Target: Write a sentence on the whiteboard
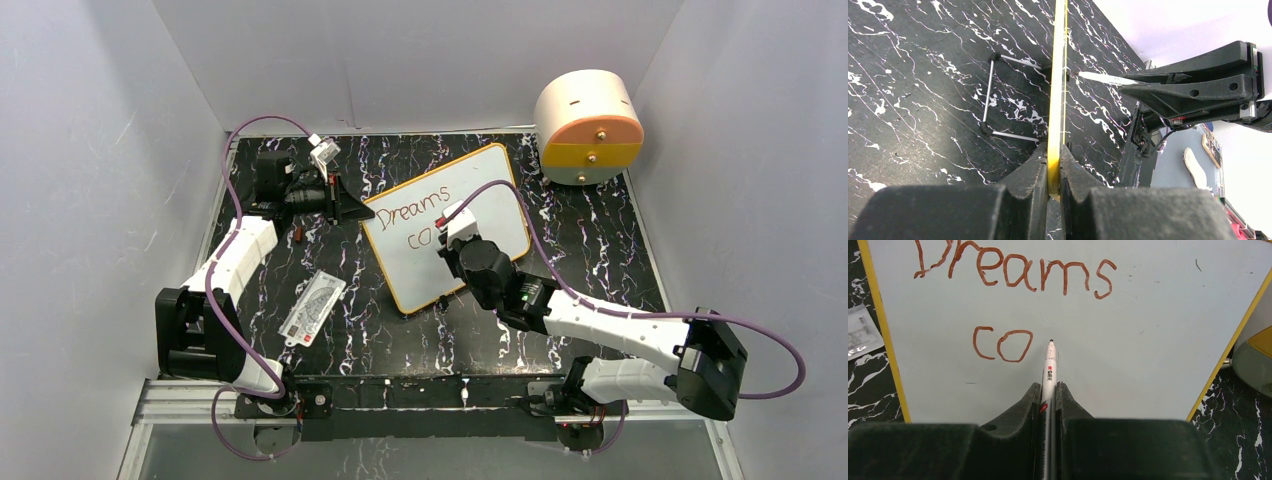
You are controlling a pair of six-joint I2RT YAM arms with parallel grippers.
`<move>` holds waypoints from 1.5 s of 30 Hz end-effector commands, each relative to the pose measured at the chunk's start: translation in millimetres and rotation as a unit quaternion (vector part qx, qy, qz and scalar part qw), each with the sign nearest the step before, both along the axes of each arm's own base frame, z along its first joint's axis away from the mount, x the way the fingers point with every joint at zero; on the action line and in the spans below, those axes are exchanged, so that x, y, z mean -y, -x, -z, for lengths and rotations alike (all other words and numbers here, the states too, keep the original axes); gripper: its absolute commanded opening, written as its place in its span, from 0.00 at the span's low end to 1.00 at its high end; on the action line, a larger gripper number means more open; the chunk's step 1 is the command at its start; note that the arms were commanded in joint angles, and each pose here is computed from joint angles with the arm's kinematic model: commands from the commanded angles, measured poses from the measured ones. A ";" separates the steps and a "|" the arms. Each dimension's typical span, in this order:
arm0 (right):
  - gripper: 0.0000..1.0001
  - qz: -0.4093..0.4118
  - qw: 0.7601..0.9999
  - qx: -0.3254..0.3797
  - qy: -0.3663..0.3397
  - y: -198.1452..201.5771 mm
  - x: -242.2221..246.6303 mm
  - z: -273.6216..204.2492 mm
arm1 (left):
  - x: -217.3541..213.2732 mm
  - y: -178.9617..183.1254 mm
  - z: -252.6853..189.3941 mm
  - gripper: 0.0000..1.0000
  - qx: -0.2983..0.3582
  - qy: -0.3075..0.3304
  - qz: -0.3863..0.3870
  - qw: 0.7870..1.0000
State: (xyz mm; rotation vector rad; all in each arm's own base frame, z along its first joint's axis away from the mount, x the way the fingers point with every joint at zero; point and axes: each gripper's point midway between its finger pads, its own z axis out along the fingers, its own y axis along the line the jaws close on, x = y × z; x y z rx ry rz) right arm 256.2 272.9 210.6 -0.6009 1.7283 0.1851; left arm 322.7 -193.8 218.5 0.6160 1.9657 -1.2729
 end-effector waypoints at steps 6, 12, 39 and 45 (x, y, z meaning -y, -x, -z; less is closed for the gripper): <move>0.00 -0.005 0.999 0.014 -0.033 -4.7 -11.0 -11.9 | 1.2 7.2 37.1 0.00 -0.050 -0.041 -0.008 0.998; 0.00 -0.010 0.999 0.021 -0.033 -7.5 -15.7 -13.3 | 1.4 7.2 38.1 0.00 -0.053 -0.041 -0.007 0.998; 0.00 -0.004 1.000 -0.018 -0.016 -3.9 -8.2 11.5 | 1.3 7.2 38.4 0.00 -0.052 -0.041 -0.007 0.998; 0.00 0.000 0.999 -0.036 -0.013 1.4 -1.4 20.9 | 1.3 6.9 39.5 0.00 -0.054 -0.042 -0.007 0.998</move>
